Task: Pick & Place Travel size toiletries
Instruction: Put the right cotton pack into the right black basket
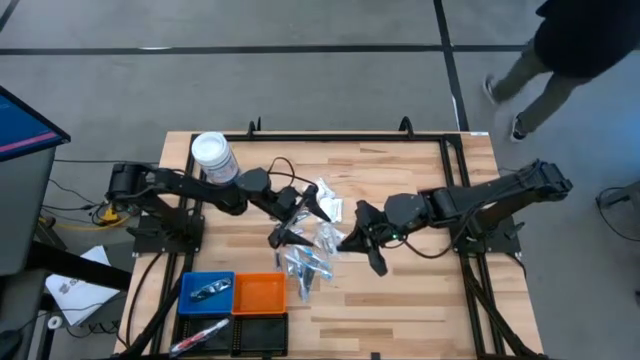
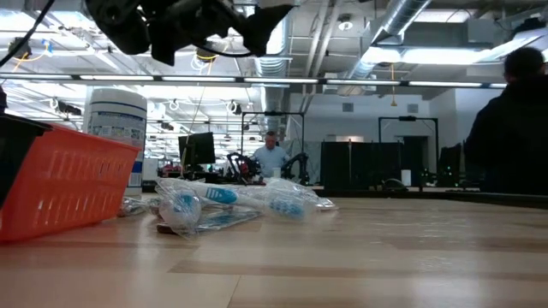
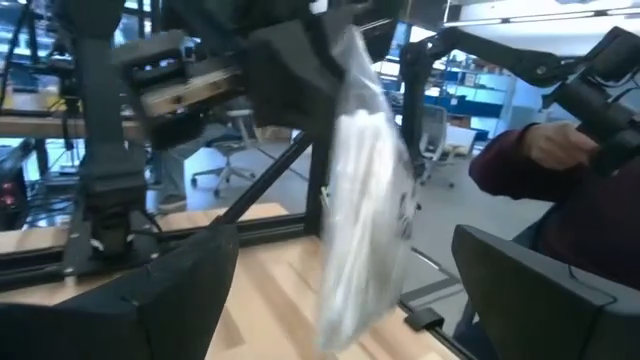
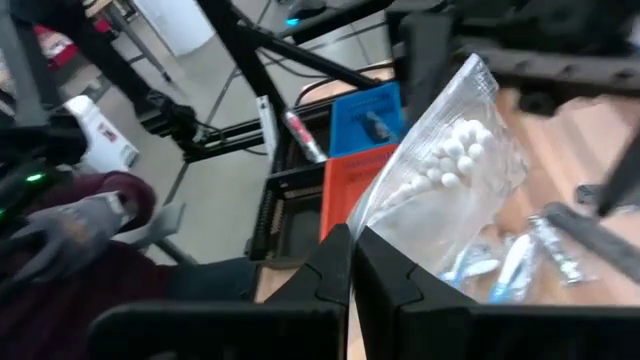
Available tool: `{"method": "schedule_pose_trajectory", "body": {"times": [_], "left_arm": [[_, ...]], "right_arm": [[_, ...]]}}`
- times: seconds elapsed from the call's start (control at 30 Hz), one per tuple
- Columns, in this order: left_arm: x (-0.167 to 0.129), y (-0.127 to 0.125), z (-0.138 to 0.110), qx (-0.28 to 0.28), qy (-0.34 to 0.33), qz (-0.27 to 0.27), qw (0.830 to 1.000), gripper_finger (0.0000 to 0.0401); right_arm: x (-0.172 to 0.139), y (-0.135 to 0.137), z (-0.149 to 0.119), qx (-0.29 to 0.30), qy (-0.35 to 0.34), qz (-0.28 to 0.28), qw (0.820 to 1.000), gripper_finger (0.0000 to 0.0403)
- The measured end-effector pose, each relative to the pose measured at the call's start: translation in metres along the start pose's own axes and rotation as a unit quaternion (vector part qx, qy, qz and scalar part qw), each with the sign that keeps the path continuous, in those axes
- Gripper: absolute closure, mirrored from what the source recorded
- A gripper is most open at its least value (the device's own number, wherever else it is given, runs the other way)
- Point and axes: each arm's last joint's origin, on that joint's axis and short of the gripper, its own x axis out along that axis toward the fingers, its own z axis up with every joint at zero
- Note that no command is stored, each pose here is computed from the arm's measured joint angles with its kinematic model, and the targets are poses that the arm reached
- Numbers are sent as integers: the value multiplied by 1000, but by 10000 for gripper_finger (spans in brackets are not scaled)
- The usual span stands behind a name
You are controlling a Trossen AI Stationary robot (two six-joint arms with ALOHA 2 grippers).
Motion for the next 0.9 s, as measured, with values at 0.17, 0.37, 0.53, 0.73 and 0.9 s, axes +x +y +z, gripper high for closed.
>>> {"method": "schedule_pose_trajectory", "body": {"times": [0.17,0.37,0.53,0.73,0.9], "left_arm": [[12,-9,-1,2,0,-23,1000,38],[15,-17,4,12,-12,-26,1000,46],[15,-14,2,10,-13,0,1000,71],[15,-14,2,17,-11,1,1000,171],[15,-13,2,18,-12,4,1000,277]], "right_arm": [[0,-6,2,-6,-8,-18,1000,403],[0,-7,3,-8,-9,-22,1000,403],[0,-7,3,-8,-9,-21,1000,403],[0,-9,4,-11,-10,-24,1000,403],[-1,-12,5,-16,-12,-29,999,403]]}}
